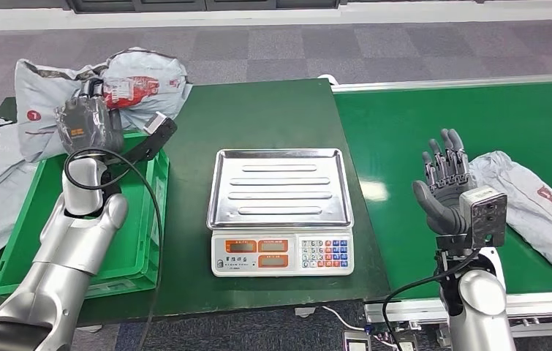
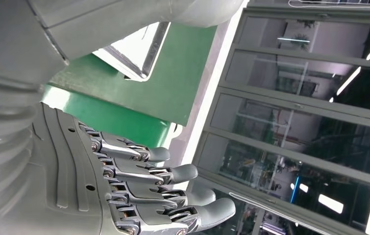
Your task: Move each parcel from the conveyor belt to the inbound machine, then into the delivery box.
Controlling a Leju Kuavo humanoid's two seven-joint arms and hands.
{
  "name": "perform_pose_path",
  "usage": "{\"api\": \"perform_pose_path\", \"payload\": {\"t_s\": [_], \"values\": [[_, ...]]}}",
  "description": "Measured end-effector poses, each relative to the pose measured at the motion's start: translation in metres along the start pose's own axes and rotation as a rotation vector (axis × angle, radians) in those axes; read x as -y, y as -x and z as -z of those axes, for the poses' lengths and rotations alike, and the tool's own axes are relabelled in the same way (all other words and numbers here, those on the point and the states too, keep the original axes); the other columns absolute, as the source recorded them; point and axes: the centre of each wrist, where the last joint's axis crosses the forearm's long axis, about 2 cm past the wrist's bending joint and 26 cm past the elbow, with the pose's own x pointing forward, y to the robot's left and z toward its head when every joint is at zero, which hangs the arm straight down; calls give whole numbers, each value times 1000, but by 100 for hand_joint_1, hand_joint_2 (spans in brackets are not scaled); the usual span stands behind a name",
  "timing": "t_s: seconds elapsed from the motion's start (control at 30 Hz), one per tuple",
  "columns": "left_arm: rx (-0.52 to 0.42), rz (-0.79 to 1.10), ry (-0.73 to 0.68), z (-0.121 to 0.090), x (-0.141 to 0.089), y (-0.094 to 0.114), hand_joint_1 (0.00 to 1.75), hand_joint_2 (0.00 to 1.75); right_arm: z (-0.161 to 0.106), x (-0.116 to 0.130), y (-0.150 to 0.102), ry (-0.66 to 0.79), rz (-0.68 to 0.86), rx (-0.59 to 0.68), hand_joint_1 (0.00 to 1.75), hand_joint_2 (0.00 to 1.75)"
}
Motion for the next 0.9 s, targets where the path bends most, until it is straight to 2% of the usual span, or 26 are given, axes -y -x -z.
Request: {"api": "perform_pose_path", "payload": {"t_s": [0.17, 0.63, 0.77, 0.87, 0.9], "values": [[-49, 34, 56, -5, 13, 17, 175, 175, 0, 0, 0, 3, 0, -1, 0, 175], [-84, 64, 99, -9, 22, 26, 175, 175, 0, 0, 0, 3, 1, -1, 0, 175], [-158, 126, 112, -14, 26, 39, 175, 175, -2, 0, 1, 9, 6, -6, 0, 175], [-192, 164, 179, -25, 33, 50, 175, 175, -3, -1, 2, 11, 8, -11, 0, 175], [-194, 175, 209, -29, 35, 51, 131, 175, -3, -1, 2, 10, 9, -13, 0, 175]]}}
